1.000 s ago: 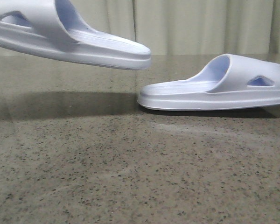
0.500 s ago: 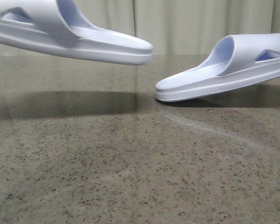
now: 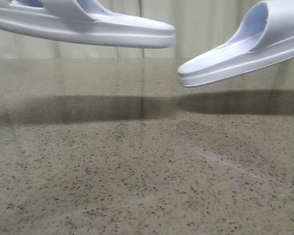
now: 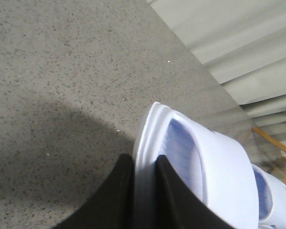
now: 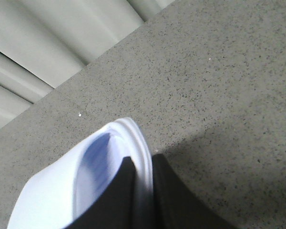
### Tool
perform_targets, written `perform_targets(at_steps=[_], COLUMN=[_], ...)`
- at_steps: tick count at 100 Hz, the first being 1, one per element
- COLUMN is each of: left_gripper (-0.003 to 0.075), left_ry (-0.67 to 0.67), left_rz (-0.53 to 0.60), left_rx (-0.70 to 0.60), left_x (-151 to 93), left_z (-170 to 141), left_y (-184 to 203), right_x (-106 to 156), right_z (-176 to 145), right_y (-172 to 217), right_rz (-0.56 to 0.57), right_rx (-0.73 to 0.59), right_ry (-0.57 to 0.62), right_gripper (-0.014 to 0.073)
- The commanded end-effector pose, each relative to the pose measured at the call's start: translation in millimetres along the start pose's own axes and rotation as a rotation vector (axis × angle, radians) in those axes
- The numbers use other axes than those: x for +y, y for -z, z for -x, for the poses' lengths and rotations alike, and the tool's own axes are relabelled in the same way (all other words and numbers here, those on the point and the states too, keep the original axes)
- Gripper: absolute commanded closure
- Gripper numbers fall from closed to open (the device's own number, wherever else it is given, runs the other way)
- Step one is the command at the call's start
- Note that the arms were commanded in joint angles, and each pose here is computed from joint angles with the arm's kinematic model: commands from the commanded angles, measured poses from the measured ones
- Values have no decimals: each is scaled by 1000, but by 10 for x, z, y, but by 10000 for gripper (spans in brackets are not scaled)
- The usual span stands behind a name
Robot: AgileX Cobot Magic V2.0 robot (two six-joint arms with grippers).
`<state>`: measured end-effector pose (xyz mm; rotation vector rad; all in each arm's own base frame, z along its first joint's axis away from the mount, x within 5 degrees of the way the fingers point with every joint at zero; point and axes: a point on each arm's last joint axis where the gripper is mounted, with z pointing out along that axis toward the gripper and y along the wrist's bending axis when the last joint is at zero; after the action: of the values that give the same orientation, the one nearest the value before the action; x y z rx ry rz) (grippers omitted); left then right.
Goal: Insert blue slippers together front up
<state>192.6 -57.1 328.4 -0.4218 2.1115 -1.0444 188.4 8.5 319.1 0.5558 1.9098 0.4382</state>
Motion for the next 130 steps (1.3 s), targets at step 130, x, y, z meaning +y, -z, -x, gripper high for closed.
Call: perform_targets(at_steps=[130], left_gripper=[704], left_ry=[72], left_rz=[-154], left_rx=[7], left_x=[-211], left_z=[18], left_y=[79], right_x=[310], right_z=[25], right_y=[229], right_rz=[198], right_rx=[-11], right_ry=[-117], right_gripper=[676])
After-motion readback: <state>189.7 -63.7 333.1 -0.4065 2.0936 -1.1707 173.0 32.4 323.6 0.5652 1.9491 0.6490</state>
